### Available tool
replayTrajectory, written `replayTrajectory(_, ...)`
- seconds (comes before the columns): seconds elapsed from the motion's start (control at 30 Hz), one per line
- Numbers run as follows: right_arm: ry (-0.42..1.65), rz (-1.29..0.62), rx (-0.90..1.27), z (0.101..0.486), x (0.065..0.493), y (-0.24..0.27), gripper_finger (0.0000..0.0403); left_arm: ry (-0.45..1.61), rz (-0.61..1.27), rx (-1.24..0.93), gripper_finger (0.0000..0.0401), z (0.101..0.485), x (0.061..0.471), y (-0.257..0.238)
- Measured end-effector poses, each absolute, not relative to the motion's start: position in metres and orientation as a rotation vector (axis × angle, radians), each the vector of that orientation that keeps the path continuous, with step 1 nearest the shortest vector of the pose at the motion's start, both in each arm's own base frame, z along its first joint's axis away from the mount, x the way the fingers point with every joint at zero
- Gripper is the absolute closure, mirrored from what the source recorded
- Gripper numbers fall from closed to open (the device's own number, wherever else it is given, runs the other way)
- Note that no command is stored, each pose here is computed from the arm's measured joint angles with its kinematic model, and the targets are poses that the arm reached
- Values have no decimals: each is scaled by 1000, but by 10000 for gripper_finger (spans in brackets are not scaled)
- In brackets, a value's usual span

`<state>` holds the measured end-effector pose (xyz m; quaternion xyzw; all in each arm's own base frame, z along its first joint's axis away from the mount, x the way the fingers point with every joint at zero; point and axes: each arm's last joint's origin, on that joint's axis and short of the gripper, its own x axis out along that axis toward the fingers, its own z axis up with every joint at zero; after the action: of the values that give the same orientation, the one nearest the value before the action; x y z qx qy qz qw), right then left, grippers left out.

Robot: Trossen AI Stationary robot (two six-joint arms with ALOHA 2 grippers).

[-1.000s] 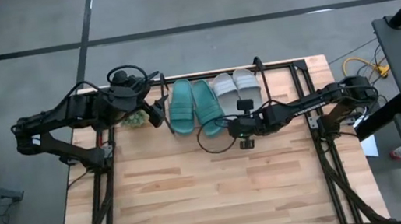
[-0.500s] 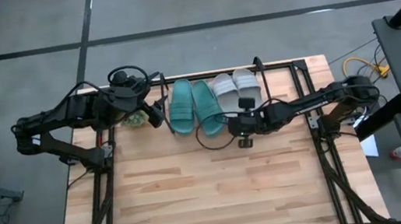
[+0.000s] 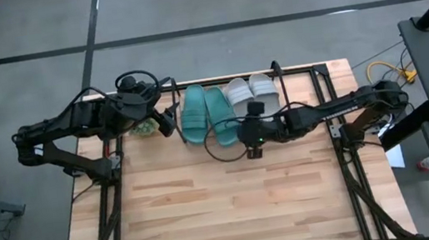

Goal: Pick and place slides into the shelf
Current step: Adjust the slides on the shelf

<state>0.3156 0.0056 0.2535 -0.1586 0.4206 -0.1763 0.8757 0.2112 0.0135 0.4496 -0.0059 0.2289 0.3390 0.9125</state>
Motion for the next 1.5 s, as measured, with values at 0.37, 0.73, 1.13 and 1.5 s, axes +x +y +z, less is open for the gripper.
replayTrajectory(0.37, 864, -285, -645, 236, 343, 5, 223, 489, 699, -6, 113, 448, 210, 13)
replayTrajectory(0.73, 935, -240, -776, 207, 348, 3, 242, 499, 701, -2, 113, 447, 210, 14)
replayTrajectory(1.13, 960, -292, -802, 198, 353, -16, 266, 496, 701, -5, 113, 448, 210, 14)
replayTrajectory(1.5, 929, -330, -792, 200, 356, -23, 291, 496, 699, -6, 113, 447, 210, 13)
